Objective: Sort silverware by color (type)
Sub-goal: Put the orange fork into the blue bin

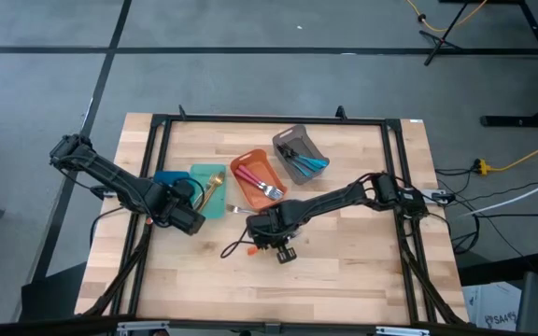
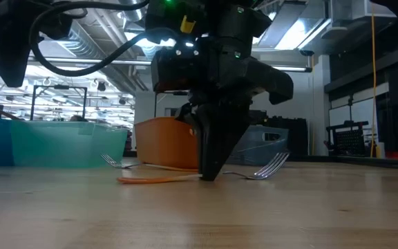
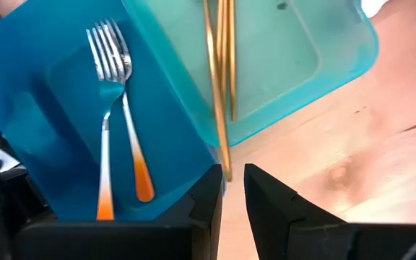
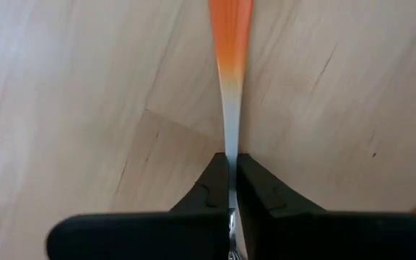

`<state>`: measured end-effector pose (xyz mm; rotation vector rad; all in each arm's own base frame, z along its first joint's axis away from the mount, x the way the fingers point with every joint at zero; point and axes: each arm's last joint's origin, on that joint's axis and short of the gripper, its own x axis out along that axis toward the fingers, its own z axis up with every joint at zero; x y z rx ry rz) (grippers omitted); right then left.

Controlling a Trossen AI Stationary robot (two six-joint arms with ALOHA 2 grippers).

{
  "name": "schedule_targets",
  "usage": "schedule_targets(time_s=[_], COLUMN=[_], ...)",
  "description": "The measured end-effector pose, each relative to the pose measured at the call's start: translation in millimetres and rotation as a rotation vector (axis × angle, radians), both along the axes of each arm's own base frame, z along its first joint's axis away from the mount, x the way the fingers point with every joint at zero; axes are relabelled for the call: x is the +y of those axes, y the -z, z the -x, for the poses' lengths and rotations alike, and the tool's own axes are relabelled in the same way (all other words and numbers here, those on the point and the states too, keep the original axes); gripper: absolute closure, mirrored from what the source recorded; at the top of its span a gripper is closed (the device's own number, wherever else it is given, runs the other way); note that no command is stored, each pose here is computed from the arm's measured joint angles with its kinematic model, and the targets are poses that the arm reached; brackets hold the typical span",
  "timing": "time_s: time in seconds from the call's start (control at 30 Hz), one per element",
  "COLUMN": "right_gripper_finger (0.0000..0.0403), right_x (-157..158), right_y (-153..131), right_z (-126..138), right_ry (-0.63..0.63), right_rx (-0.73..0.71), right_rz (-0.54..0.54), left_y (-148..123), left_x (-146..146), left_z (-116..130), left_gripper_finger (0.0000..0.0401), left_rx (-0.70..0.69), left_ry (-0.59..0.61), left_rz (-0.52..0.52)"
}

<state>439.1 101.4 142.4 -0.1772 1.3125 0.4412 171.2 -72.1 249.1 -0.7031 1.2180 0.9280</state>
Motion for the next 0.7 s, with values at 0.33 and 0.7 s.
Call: schedule_targets(time_s=[0.33, 0.7], right_gripper_finger=[0.0402, 0.0402], right_x=[11, 35], right_y=[-34, -75], right_z=[-18, -32], right_ry=[-0.147, -0.285], right_rx=[-0.172, -0.446], right_rz=[0.163, 0.614], left_y=[0, -7], left_x=[-5, -20], left_z=[-7, -33], left_gripper_finger=[0.0348, 0.0348], left_rx=[-0.054, -0.307], left_ry=[0.009, 0.098], left_rz=[0.086, 0.276])
